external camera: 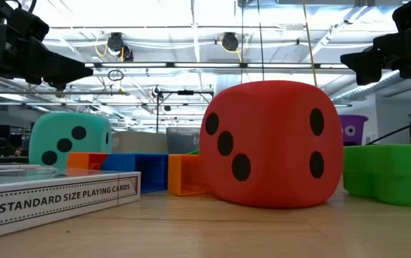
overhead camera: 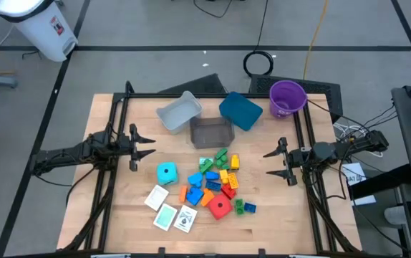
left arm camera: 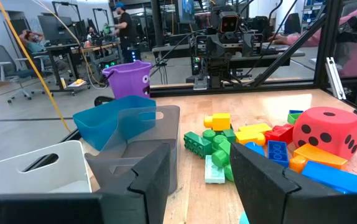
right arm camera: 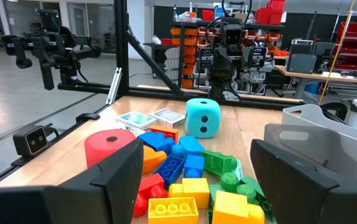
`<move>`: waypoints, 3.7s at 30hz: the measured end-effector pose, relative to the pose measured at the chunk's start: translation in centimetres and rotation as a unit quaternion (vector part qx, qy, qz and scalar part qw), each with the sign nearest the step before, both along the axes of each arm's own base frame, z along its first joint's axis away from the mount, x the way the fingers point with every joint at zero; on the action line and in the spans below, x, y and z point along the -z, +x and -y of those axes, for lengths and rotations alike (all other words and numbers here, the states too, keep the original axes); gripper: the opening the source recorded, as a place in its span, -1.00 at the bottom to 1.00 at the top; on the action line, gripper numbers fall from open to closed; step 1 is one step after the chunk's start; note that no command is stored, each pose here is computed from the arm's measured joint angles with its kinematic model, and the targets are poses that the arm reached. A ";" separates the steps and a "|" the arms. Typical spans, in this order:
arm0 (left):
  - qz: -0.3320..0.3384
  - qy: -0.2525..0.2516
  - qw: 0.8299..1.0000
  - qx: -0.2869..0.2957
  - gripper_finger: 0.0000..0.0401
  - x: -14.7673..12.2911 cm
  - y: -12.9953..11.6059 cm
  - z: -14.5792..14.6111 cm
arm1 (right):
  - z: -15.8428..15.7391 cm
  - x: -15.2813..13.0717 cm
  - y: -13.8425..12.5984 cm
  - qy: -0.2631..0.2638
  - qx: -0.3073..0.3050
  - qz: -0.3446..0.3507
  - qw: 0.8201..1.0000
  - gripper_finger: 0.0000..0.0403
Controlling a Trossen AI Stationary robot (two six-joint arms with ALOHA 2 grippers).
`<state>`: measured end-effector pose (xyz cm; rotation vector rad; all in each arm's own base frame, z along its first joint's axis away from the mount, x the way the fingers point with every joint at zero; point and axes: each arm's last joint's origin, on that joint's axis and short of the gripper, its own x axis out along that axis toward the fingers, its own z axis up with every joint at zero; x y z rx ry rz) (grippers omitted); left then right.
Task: Pick & Place Toys
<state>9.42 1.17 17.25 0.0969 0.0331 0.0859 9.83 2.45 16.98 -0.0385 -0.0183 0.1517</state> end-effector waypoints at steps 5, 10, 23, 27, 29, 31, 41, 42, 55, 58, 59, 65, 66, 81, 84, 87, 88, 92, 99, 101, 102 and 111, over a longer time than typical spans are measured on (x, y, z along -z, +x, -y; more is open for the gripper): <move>0.000 0.000 1.000 0.000 -0.14 0.0 0.0 0.0 | 0.0 0.0 0.0 0.000 0.000 0.000 1.000 0.33; 0.000 0.000 1.000 0.000 -0.14 0.0 0.0 0.0 | 0.0 0.0 0.0 0.000 0.000 0.000 1.000 0.33; 0.000 0.000 1.000 0.000 -0.14 0.0 0.0 0.0 | 0.0 0.0 0.0 0.000 0.000 0.000 1.000 0.33; 0.000 0.000 1.000 0.000 -0.14 0.0 0.0 0.0 | 0.0 0.0 0.0 0.000 0.000 0.000 1.000 0.33; 0.000 0.000 1.000 0.000 -0.14 0.0 0.0 0.0 | 0.0 0.0 0.0 0.000 0.000 0.000 1.000 0.33; 0.000 0.000 1.000 0.000 -0.14 0.0 0.0 0.0 | 0.0 0.0 0.0 0.000 0.000 0.000 1.000 0.33; 0.000 0.000 1.000 0.000 -0.14 0.0 0.0 0.0 | 0.0 0.0 0.0 0.000 0.000 0.000 1.000 0.33; 0.000 0.000 1.000 0.000 -0.14 0.0 0.0 0.0 | 0.0 0.0 0.0 0.000 0.000 0.000 1.000 0.33; 0.000 0.000 1.000 0.000 -0.14 0.0 0.0 0.0 | 0.0 0.0 0.0 0.000 0.000 0.000 1.000 0.33; 0.000 0.000 1.000 0.000 -0.14 0.0 0.0 0.0 | 0.0 0.0 0.0 0.000 0.000 0.000 1.000 0.33; 0.000 0.000 1.000 0.000 -0.14 0.0 0.0 0.0 | 0.0 0.0 0.0 0.000 0.000 0.000 1.000 0.33; 0.000 0.000 1.000 0.000 -0.14 0.0 0.0 0.0 | 0.0 0.0 0.0 0.000 0.000 0.000 1.000 0.33; 0.000 0.000 1.000 0.000 -0.14 0.0 0.0 0.0 | 0.0 0.0 0.0 0.000 0.000 0.000 1.000 0.33; 0.094 -0.045 0.994 0.009 -0.14 -1.7 -0.1 0.1 | 0.0 0.0 0.0 0.000 0.000 0.000 1.000 0.33; 0.134 -0.109 0.985 0.019 -0.14 -2.4 -0.2 0.1 | 0.0 0.0 0.0 0.000 0.000 0.000 1.000 0.33; 0.155 -0.194 0.968 0.026 -0.14 -2.7 -0.3 0.1 | 0.0 0.0 0.0 0.000 0.000 0.000 1.000 0.33; 0.164 -0.216 0.962 0.023 -0.14 -2.8 -0.3 0.0 | 0.0 0.0 0.0 0.000 0.000 0.000 1.000 0.33; 0.181 -0.263 0.948 0.018 -0.14 -3.0 -0.4 0.0 | 0.0 0.0 0.0 0.000 0.000 0.000 1.000 0.33; 0.181 -0.300 0.936 0.022 -0.14 -3.0 -0.4 0.0 | 0.0 0.0 0.0 0.000 0.000 0.000 1.000 0.33; 0.177 -0.317 0.932 0.014 -0.14 -2.8 -0.4 -0.1 | 0.0 0.0 0.0 0.000 0.000 0.000 1.000 0.33; 0.170 -0.319 0.933 0.009 -0.14 -2.7 -0.3 -0.1 | 0.0 0.0 0.0 0.000 0.000 0.000 1.000 0.33; 0.084 -0.390 0.917 -0.005 0.21 -1.2 1.4 0.0 | 0.0 0.0 0.0 0.000 0.000 0.000 1.000 0.33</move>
